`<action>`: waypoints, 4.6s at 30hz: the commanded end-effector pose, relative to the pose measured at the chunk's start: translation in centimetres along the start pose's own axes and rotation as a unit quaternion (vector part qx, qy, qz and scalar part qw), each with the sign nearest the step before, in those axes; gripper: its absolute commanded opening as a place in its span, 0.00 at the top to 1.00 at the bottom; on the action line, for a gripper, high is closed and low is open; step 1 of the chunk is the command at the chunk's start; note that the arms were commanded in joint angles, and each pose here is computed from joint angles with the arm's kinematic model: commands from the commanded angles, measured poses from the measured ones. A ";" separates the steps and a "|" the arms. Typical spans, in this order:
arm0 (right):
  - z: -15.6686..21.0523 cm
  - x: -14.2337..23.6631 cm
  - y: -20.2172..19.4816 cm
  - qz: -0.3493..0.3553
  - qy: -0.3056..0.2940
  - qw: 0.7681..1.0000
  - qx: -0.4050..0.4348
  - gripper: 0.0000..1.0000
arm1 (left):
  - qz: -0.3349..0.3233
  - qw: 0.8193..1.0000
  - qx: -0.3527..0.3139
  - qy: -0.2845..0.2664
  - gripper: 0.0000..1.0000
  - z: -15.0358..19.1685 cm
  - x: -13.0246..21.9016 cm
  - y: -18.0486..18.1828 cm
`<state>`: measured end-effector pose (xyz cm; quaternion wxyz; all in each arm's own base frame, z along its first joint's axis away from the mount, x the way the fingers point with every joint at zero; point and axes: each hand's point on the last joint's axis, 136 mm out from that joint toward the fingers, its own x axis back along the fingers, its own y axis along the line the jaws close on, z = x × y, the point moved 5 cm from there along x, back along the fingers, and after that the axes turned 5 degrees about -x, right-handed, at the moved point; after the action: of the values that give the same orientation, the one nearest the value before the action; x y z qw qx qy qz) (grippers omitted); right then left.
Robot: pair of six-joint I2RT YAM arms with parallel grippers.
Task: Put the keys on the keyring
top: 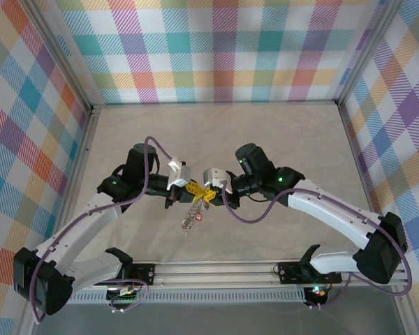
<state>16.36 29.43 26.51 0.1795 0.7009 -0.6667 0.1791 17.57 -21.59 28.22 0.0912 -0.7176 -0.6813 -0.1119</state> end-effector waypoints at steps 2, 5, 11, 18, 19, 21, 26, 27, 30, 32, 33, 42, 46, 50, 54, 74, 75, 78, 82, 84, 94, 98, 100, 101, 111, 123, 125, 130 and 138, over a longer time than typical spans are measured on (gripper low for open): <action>-1.5 0.2 0.2 -0.005 -0.033 0.999 0.025 0.86 | 0.010 0.999 -0.034 -0.033 1.00 -1.4 0.2 -0.2; -1.6 0.5 0.1 0.003 -0.032 0.999 0.026 0.82 | 0.014 0.999 -0.038 -0.032 1.00 -1.4 0.3 -0.4; -1.6 1.1 0.1 0.013 -0.036 0.999 0.027 0.82 | 0.012 0.999 -0.044 -0.030 1.00 -1.3 0.4 -0.4; -0.1 1.6 0.5 0.021 -0.021 0.999 0.018 0.79 | 0.006 0.999 -0.035 -0.017 1.00 -1.0 0.5 -0.5; 0.2 1.7 0.6 0.021 -0.017 1.000 0.015 0.77 | 0.005 0.999 -0.036 -0.016 1.00 -1.0 0.5 -0.5; 0.6 1.8 1.0 0.020 -0.015 1.000 0.009 0.75 | 0.003 0.999 -0.035 -0.015 1.00 -1.0 0.5 -0.5; 1.1 1.6 1.3 0.009 -0.023 1.000 -0.010 0.73 | 0.002 0.999 -0.035 -0.016 1.00 -1.0 0.5 -0.5; 1.1 1.6 1.3 0.010 -0.027 0.999 -0.014 0.73 | 0.002 0.999 -0.034 -0.015 1.00 -1.0 0.5 -0.5; 1.2 1.2 1.1 0.015 -0.044 0.999 -0.026 0.72 | -0.004 0.999 -0.032 -0.015 1.00 -1.2 0.6 -0.3; 1.2 0.9 1.0 0.011 -0.051 0.998 -0.034 0.72 | -0.013 0.999 -0.029 -0.014 1.00 -1.2 0.6 -0.1; 1.2 0.8 0.9 0.010 -0.051 0.998 -0.039 0.72 | -0.018 0.999 -0.027 -0.011 1.00 -1.2 0.6 0.1; 1.1 0.1 -0.1 0.047 -0.082 0.994 -0.048 0.66 | -0.030 0.999 -0.019 -0.009 1.00 -1.4 0.7 0.4; 1.3 -0.4 -0.4 0.058 -0.079 0.994 -0.048 0.66 | -0.040 0.999 -0.024 -0.022 1.00 -1.9 0.7 0.6; 1.4 -0.7 -0.5 0.066 -0.082 0.993 -0.048 0.66 | -0.053 0.998 -0.019 -0.018 1.00 -1.7 0.8 0.8; 1.6 -1.1 -0.7 0.072 -0.078 0.993 -0.046 0.66 | -0.057 0.998 -0.015 -0.017 1.00 -1.6 0.8 1.0; 2.7 -0.5 -0.9 0.125 -0.059 0.990 -0.030 0.85 | -0.067 0.998 -0.015 -0.011 1.00 -1.5 0.7 1.5; 2.7 -0.4 -0.9 0.125 -0.058 0.990 -0.029 0.88 | -0.067 0.998 -0.015 -0.011 1.00 -1.5 0.7 1.5; 2.6 -0.2 -0.8 0.130 -0.061 0.989 -0.024 0.93 | -0.067 0.998 -0.014 -0.008 1.00 -1.4 0.6 1.6; 2.6 0.2 -1.0 0.145 -0.058 0.988 -0.017 1.00 | -0.068 0.998 -0.015 -0.007 1.00 -1.4 0.7 1.5; 2.6 0.4 -0.9 0.145 -0.049 0.988 -0.012 1.00 | -0.067 0.998 -0.017 -0.003 1.00 -1.3 0.7 1.5; 1.7 0.9 -0.8 0.129 -0.008 0.992 0.008 1.00 | -0.044 0.999 -0.012 0.006 1.00 -0.9 0.5 1.1; 1.5 0.4 -0.7 0.112 -0.010 0.994 0.007 1.00 | -0.041 0.999 -0.021 -0.010 1.00 -1.5 0.5 1.1; 1.4 0.3 -0.7 0.106 -0.013 0.994 0.007 1.00 | -0.034 0.999 -0.024 -0.016 1.00 -1.7 0.6 0.8; 1.4 0.3 -0.7 0.103 -0.013 0.995 0.007 1.00 | -0.031 0.999 -0.027 -0.022 1.00 -1.9 0.6 0.7; 1.1 -0.2 -0.5 0.070 0.006 0.998 0.007 1.00 | -0.021 0.998 -0.036 -0.042 1.00 -2.1 0.6 0.2; -0.3 -0.7 -0.4 0.034 0.000 0.999 0.015 1.00 | -0.014 0.998 -0.026 -0.049 1.00 -1.5 0.2 0.4; -0.6 -0.6 -0.4 0.032 -0.003 0.999 0.018 1.00 | -0.013 0.998 -0.024 -0.048 1.00 -1.4 0.2 0.4; -1.1 -0.3 -0.3 0.032 -0.003 0.999 0.025 1.00 | -0.004 0.999 -0.025 -0.048 1.00 -1.2 0.0 0.2; -2.2 0.4 -0.3 0.038 -0.015 0.999 0.033 1.00 | 0.004 0.999 -0.023 -0.025 1.00 0.0 -0.3 0.2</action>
<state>17.34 29.68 25.93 0.1850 0.6580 -0.7004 0.2057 17.73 -21.87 28.73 0.0558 -0.7200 -0.6845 -0.0996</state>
